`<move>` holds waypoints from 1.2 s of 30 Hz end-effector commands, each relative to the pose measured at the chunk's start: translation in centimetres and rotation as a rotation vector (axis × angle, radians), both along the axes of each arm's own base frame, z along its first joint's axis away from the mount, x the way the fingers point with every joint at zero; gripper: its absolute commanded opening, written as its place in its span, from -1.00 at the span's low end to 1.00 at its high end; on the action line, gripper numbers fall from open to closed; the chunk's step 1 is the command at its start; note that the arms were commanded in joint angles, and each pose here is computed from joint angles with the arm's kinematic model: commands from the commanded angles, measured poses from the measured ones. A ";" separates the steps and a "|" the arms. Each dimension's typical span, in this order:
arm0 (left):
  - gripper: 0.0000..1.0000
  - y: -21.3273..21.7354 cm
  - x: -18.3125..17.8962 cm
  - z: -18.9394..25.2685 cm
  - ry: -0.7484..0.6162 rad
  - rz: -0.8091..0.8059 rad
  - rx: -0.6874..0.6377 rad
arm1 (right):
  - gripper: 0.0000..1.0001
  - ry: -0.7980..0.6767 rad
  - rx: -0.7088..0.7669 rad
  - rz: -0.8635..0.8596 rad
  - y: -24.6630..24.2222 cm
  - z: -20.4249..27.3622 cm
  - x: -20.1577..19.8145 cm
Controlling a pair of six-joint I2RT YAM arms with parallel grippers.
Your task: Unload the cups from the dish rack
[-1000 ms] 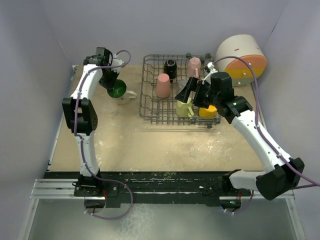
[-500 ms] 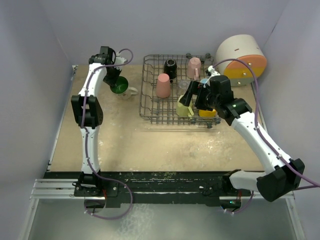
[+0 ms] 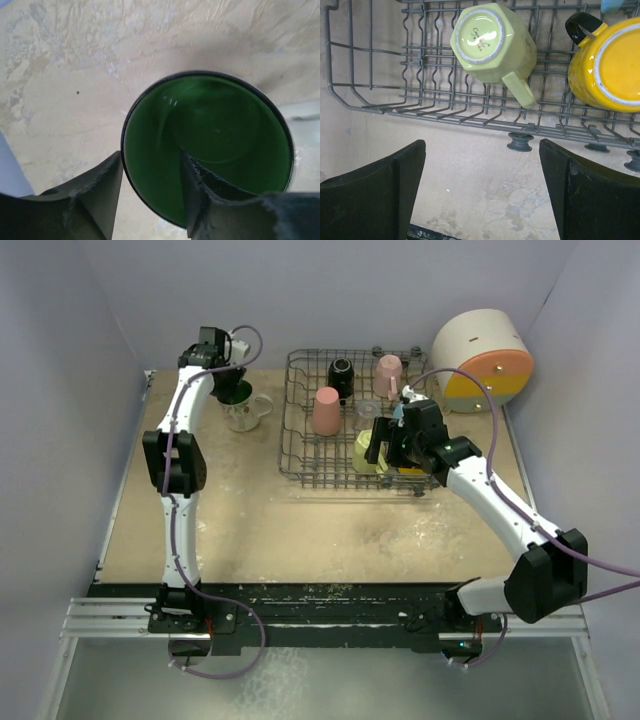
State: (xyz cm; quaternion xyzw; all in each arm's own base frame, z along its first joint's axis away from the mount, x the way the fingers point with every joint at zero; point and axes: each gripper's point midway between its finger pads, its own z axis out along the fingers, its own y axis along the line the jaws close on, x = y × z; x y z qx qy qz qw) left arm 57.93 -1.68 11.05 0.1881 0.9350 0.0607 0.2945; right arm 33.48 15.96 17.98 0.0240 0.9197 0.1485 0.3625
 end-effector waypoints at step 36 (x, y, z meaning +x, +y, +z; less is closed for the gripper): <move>0.99 -5.6 -19.4 21.0 -0.322 -0.185 -0.383 | -0.11 0.025 -0.235 0.128 2.8 -8.3 6.0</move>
